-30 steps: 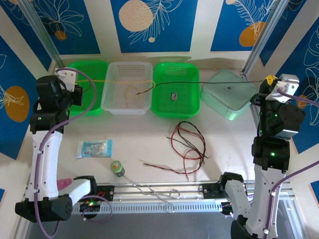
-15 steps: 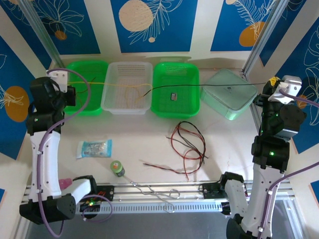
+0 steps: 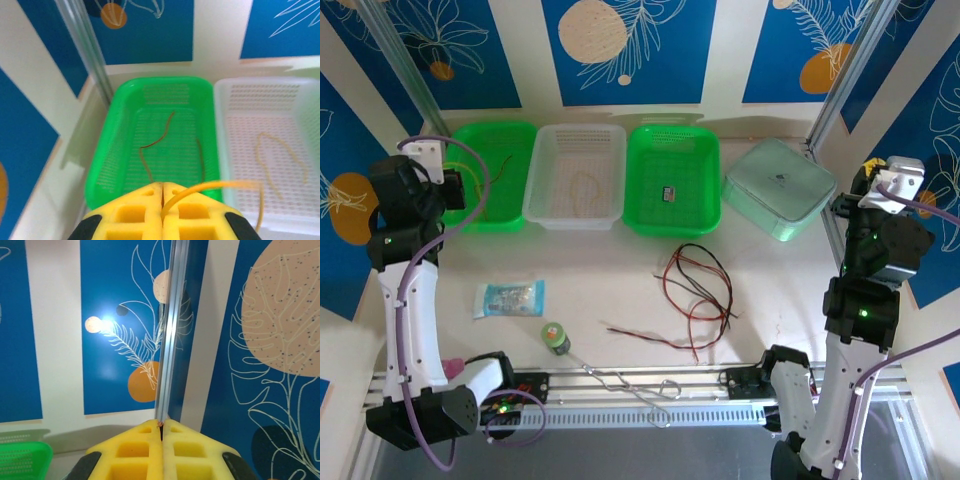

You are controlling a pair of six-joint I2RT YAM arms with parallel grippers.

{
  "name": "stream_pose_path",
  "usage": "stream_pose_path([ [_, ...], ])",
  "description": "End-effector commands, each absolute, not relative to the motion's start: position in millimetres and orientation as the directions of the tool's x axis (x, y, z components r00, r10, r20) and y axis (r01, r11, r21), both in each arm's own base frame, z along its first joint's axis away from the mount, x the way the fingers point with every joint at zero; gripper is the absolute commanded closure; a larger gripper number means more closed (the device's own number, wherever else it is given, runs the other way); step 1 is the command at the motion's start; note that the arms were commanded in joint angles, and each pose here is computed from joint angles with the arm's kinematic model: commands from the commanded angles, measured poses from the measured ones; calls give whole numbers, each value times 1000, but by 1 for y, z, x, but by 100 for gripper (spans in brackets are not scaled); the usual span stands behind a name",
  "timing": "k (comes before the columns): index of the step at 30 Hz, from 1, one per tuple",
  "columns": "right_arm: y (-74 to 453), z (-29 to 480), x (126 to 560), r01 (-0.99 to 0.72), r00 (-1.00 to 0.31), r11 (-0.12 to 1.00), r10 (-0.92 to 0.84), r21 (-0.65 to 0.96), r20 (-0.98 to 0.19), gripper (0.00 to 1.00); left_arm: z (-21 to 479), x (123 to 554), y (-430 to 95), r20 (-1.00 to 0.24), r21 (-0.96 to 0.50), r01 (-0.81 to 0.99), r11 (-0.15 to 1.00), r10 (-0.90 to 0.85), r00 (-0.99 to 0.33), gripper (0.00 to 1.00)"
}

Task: Untangle the cables

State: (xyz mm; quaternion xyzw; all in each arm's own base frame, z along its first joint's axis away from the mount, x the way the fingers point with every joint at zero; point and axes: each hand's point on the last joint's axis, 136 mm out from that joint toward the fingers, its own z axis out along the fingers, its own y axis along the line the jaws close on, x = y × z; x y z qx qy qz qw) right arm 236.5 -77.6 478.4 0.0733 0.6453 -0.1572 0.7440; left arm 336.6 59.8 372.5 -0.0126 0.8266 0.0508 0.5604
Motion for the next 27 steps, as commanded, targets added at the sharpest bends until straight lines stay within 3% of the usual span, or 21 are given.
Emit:
stream_pose_path([
  [1, -67, 493, 229, 279, 174, 958, -117, -65, -978, 100, 394, 338, 40, -957, -39, 8, 999, -35, -289, 100],
  [9, -37, 538, 221, 134, 283, 990, -77, -40, -956, 100, 415, 331, 30, -969, -67, 37, 997, -57, -240, 100],
  [19, 21, 611, 230, -297, 374, 945, 248, 138, -894, 100, 421, 334, 23, -974, -84, 73, 994, -67, -216, 100],
  [27, 64, 633, 259, -372, 417, 927, 199, 33, -887, 100, 429, 341, 25, -980, -70, 69, 995, -56, -193, 100],
])
